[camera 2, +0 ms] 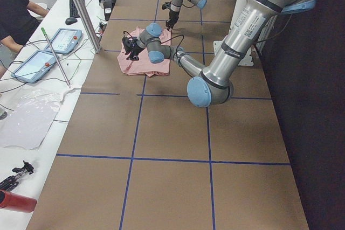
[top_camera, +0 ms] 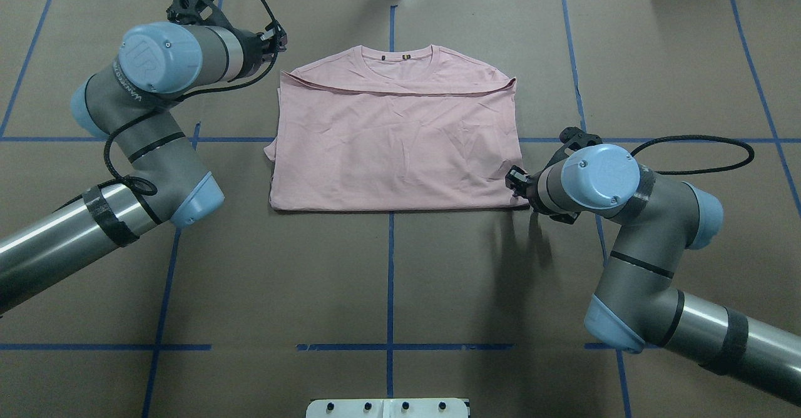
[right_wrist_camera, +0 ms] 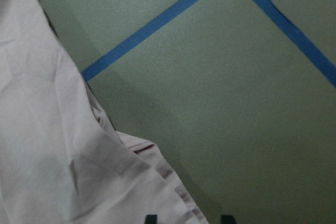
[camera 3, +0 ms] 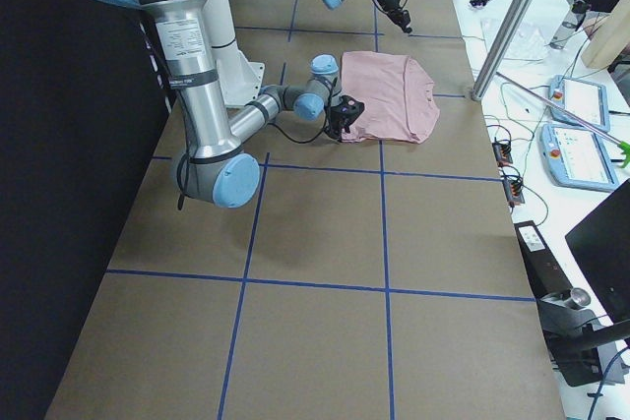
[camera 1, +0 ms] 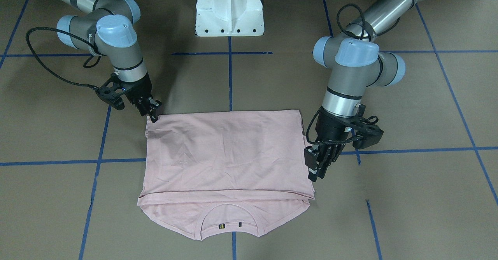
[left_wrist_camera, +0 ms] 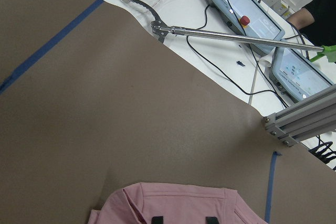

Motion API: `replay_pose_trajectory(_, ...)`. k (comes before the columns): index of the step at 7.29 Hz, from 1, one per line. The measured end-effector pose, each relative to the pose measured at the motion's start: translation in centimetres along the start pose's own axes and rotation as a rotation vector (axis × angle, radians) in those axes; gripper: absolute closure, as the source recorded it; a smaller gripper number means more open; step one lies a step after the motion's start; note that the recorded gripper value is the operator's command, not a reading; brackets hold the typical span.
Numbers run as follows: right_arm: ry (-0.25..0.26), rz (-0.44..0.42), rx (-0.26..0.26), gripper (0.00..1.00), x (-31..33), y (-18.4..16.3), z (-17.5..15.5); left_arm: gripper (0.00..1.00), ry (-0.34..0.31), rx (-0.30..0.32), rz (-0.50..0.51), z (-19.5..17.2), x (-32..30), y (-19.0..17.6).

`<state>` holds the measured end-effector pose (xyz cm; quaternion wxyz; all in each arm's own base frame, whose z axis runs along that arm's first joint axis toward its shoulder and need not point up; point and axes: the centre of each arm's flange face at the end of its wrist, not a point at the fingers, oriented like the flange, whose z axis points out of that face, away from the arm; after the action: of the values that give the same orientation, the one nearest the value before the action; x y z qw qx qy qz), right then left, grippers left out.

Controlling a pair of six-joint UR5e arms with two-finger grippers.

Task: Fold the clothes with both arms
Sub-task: 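Move the right gripper to the folded shirt's near corner and grasp, then drag the folded shirt with the right gripper, rotating it on the table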

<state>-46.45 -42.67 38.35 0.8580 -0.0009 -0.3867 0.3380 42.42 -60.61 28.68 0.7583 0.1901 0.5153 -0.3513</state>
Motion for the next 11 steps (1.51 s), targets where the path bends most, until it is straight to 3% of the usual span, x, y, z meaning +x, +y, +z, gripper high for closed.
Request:
replay_pose_trajectory(4, -0.003, -0.003, -0.004, 1.0, 0.1, 0.1, -0.3, 0.62, -0.009, 0.009, 0.004, 0.1, -0.3, -0.5)
replay_pose_trajectory(6, -0.037, -0.009, -0.048, 1.0, 1.9, 0.4, -3.8, 0.62, -0.005, 0.009, -0.001, 0.0, -0.2, -0.5)
replay_pose_trajectory(8, -0.058, -0.053, -0.181, 1.0, 6.4, 3.4, -9.7, 0.57, 0.013, 0.005, -0.008, -0.8, 0.5, -0.4)
replay_pose_trajectory(9, -0.049, -0.08, -0.279, 1.0, 8.4, 6.8, -12.1, 0.56, 0.04, -0.004, -0.008, -2.0, 1.4, -0.1)
replay_pose_trajectory(11, 0.04, -0.037, -0.48, 0.94, 11.5, 15.5, -14.4, 0.56, 0.1, -0.088, -0.039, -5.7, 2.3, 2.3)
